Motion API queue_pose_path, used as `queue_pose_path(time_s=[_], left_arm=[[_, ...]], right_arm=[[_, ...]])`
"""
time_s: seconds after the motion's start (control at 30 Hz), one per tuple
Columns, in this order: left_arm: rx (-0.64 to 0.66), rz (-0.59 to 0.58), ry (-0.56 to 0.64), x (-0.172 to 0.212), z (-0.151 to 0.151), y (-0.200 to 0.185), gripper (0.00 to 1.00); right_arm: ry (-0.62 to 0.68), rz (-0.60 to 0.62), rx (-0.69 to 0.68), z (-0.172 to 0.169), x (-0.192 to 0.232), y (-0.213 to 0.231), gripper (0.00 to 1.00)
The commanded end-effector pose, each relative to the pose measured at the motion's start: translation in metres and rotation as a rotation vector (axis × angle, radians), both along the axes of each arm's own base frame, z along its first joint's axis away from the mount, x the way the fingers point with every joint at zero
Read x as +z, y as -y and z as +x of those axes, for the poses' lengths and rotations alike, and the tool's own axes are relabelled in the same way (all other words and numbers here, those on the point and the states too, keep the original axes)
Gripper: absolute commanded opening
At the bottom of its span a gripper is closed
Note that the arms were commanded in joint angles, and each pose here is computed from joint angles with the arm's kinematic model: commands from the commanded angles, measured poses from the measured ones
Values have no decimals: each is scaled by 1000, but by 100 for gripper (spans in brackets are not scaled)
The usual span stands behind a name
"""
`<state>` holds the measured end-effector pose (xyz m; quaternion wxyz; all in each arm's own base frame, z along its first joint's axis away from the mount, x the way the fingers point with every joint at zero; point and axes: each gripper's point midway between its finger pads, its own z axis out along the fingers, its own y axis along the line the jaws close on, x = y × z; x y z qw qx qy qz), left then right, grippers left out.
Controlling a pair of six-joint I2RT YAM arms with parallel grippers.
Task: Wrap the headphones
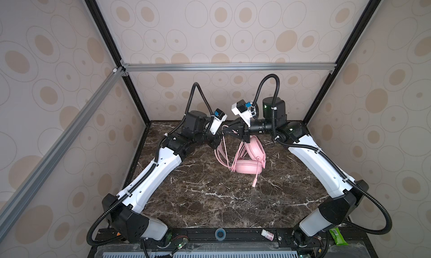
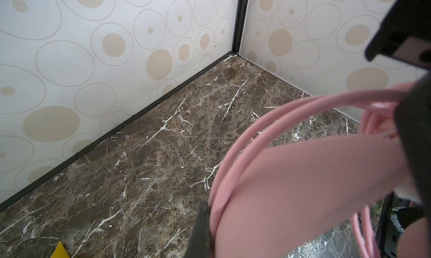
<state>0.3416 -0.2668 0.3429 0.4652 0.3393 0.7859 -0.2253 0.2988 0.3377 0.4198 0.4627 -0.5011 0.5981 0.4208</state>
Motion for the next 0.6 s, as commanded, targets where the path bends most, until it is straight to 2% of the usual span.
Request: queue_pose_path(time_s=[0.0, 0.13, 0.4, 0.57], left_arm=[[-85, -100, 85, 54, -22, 7, 0], [-80, -113, 87, 61, -21, 6, 0], [-44, -110, 77, 61, -13, 2, 0], [70, -35, 67, 47, 5, -12, 0]], right_arm=[[102, -7, -59, 12, 13, 14, 24], [110, -22, -83, 15, 10, 20, 34], [121, -16, -111, 12, 11, 30, 33], [80, 20, -179, 16, 20, 40, 37]])
